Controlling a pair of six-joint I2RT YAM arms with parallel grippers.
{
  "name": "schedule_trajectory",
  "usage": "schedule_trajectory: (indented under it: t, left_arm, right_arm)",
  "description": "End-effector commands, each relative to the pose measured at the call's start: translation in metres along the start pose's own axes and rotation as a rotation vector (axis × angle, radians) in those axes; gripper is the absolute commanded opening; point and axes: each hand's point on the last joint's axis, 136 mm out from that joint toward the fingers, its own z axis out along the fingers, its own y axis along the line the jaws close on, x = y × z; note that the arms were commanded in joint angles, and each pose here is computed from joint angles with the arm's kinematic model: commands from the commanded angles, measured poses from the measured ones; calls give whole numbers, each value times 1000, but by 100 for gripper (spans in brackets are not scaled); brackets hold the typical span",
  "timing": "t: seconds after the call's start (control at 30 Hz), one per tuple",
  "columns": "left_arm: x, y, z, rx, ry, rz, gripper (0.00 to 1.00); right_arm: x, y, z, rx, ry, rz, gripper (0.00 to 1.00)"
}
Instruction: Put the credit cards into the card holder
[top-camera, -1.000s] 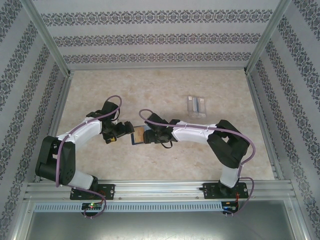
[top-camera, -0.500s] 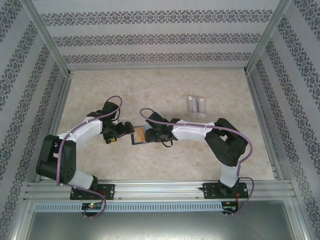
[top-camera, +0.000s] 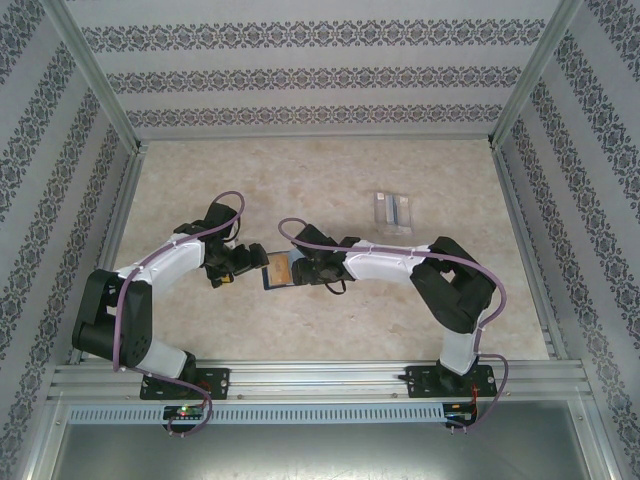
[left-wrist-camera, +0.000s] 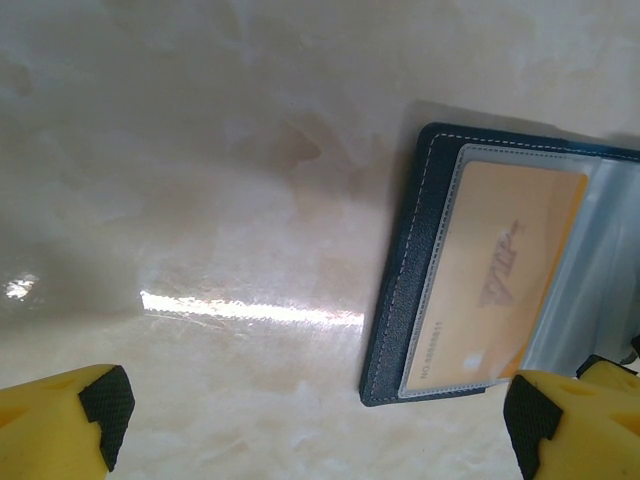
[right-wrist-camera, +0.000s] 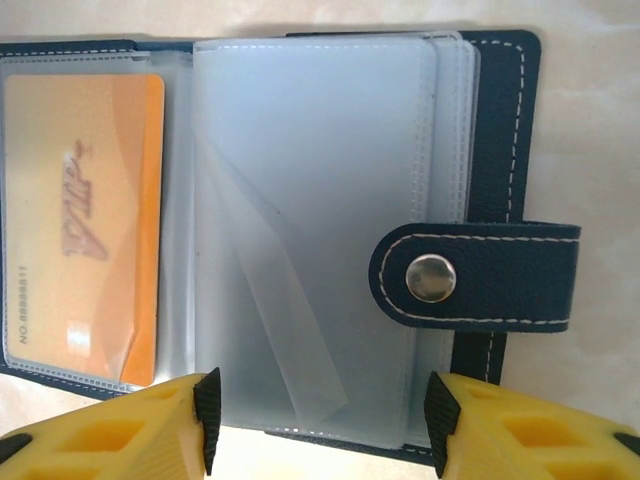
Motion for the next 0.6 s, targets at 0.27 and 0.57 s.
schedule_trajectory:
  t: [0.27, 0.57]
  left_arm:
    - [-1, 2, -4, -6, -5, -6, 97]
    - [-3, 1, -4, -4, -4, -10, 97]
  right_arm:
    - [-3, 12, 1, -17, -9, -20, 51]
    - [-7, 19, -2, -46, -22, -26, 40]
